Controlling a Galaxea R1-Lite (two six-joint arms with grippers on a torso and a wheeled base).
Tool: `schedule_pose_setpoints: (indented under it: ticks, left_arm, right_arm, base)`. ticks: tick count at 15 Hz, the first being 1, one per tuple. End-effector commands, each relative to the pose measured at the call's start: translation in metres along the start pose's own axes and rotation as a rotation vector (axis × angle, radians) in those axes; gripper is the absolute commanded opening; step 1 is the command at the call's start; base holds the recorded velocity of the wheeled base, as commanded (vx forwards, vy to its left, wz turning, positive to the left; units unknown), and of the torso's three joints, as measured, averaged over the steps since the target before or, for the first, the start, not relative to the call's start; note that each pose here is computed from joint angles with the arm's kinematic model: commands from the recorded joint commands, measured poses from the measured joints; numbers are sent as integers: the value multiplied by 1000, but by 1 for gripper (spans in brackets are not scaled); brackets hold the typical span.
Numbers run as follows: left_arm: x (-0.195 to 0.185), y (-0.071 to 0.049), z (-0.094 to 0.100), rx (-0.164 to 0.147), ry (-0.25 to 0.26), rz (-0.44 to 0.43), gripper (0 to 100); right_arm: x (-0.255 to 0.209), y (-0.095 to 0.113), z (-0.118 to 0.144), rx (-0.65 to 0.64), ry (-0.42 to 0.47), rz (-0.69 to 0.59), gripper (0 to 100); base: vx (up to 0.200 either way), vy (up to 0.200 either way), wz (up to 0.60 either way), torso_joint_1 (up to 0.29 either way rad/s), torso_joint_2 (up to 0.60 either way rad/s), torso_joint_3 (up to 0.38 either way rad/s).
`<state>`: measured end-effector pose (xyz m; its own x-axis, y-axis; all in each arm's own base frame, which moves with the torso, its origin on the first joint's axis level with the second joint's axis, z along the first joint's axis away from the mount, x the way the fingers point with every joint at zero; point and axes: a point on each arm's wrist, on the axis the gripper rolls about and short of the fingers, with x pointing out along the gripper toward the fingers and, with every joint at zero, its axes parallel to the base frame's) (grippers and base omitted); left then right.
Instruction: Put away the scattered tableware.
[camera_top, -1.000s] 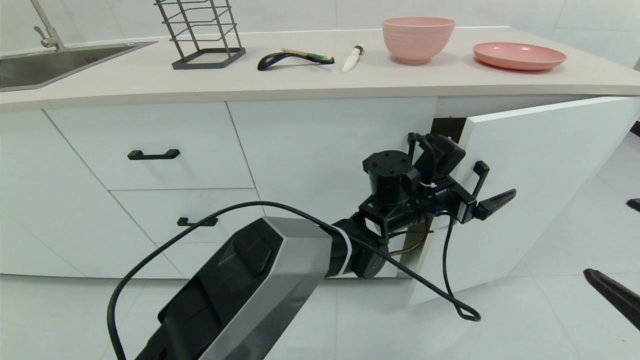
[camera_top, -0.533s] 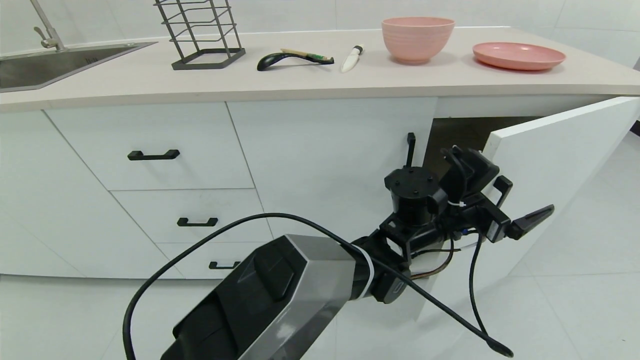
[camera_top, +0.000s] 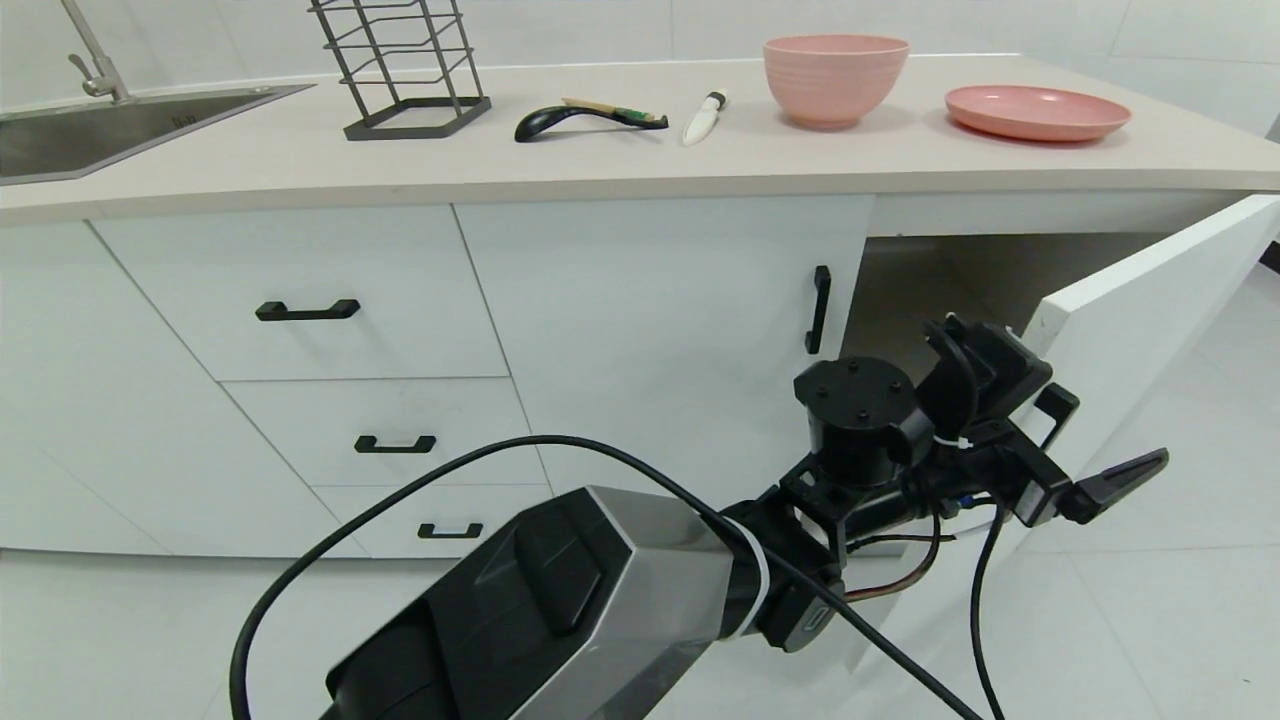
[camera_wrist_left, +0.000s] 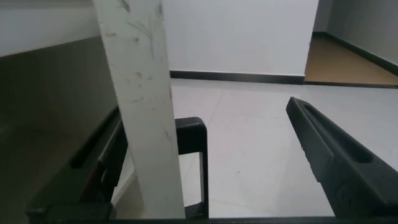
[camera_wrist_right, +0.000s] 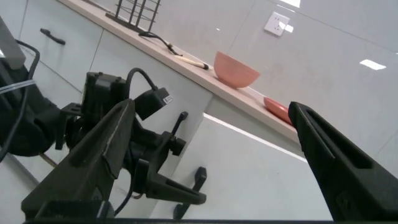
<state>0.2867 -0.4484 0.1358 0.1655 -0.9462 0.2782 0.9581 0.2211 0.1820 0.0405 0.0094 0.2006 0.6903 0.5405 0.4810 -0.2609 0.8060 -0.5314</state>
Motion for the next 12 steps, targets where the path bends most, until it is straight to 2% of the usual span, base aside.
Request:
schedule_pose_setpoints:
  ticks: [1,9,12]
  left_arm:
    - [4,-11,1,-8,-2,-22,100]
    - [16,-45,-2,-33,2,-84,100]
    - [18,-53,-6,-44,6,-87,100]
  right_arm:
    - [0,0,-1,7,4,-3,100]
    - [-2,-4,-1,34,48,-125,100]
    - [-2,-4,0,37,49,-133,100]
  base:
    - [0,0,0,0,0,0]
    - [0,0,0,0,0,0]
    - [0,0,0,0,0,0]
